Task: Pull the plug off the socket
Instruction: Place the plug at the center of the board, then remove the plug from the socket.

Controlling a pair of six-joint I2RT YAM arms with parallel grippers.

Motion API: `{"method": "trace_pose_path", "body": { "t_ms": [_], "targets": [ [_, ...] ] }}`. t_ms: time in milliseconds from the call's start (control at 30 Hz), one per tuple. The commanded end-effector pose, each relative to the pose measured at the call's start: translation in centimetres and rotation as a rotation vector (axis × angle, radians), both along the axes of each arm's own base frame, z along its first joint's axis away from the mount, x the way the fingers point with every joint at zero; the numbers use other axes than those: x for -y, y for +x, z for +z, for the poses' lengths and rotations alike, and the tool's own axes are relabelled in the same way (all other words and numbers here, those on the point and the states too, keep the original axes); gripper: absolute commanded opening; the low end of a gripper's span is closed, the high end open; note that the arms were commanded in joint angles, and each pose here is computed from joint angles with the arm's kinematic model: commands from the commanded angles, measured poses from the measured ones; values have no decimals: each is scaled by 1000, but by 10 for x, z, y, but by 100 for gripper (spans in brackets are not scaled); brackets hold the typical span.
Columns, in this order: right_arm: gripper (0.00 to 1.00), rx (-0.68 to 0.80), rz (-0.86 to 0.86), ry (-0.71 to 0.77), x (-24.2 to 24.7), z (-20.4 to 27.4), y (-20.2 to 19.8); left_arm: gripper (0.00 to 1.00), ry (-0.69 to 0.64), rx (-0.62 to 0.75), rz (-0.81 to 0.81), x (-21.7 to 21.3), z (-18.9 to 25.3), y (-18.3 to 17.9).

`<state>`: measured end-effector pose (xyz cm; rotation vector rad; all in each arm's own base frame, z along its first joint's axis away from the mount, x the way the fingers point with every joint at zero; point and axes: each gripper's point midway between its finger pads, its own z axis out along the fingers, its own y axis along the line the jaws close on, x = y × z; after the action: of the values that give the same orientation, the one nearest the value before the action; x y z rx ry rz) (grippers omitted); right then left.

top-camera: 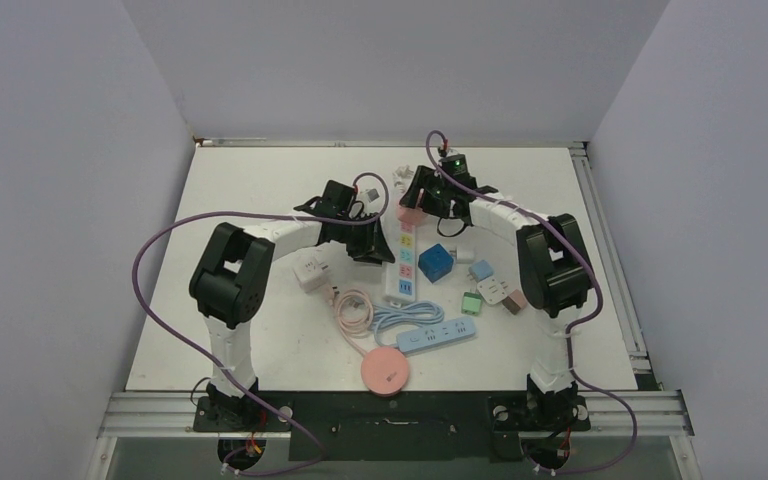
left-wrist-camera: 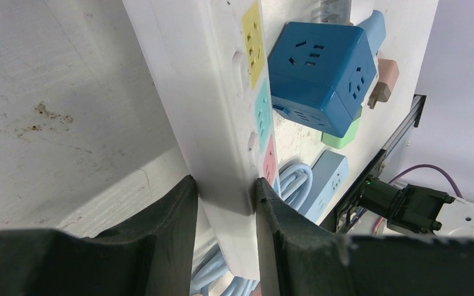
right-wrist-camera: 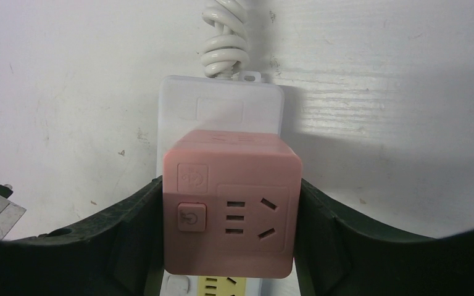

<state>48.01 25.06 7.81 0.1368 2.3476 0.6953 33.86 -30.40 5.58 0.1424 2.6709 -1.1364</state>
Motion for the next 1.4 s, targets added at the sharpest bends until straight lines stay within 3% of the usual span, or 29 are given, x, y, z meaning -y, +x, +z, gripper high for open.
{"method": "trace_pose_path", "body": {
  "t_ms": [0, 100, 400, 800, 1233, 1367],
  "targets": [
    [18, 79, -17, 78, 13, 42, 14, 0, 145, 38, -55, -20, -26, 7],
    [6, 91, -40, 164, 31, 52, 20, 0, 169, 26, -69, -22, -34, 7],
    [5, 137, -101, 67, 41, 59, 12, 0, 171, 16, -60, -22, -41, 9],
    [5, 264, -274, 43, 18, 54, -73, 0, 145, -4, -30, -25, -43, 15],
    [5, 68, -193, 169, 49, 68, -26, 0, 196, 96, -94, -19, -33, 11],
    [5, 85, -205, 159, 53, 71, -20, 0, 228, 113, -118, -15, -33, 6]
  ]
}}
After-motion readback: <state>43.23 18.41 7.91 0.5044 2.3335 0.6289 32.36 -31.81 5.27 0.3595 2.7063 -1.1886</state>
